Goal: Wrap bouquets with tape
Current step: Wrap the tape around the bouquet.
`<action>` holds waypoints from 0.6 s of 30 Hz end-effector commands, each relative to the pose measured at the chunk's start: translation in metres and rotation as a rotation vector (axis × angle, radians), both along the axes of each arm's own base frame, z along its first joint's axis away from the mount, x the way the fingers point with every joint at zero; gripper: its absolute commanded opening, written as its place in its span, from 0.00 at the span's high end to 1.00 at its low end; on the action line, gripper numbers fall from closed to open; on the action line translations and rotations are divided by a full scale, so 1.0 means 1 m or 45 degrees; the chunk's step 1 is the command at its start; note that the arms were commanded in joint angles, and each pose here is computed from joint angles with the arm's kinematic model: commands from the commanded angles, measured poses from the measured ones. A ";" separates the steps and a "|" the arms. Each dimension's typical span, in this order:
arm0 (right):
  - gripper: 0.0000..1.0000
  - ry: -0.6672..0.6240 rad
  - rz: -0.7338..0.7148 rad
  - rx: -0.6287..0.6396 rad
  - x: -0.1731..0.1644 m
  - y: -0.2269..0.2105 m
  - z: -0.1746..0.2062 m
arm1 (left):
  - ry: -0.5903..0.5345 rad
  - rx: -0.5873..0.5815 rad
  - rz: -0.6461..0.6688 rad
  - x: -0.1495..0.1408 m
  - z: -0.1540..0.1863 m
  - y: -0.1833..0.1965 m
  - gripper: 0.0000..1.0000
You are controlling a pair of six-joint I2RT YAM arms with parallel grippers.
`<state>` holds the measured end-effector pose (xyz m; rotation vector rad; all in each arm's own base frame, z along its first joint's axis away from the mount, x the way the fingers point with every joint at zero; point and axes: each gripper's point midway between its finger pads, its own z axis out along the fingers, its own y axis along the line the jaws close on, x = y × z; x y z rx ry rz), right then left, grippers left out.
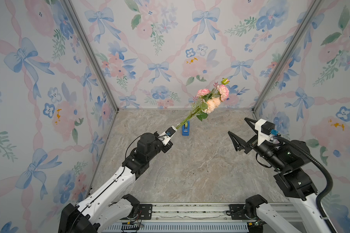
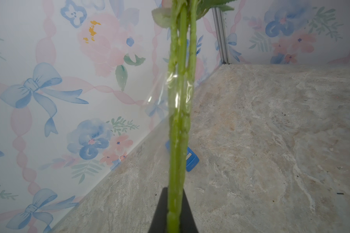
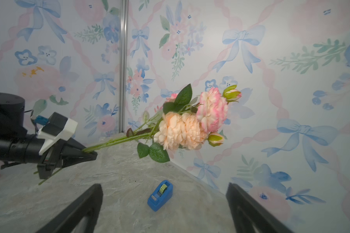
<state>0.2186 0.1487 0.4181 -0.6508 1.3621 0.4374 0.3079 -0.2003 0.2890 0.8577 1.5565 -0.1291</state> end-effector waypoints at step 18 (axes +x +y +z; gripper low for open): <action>0.04 0.035 0.434 -0.299 0.042 0.112 -0.166 | 0.054 -0.100 -0.168 -0.035 0.013 -0.019 1.00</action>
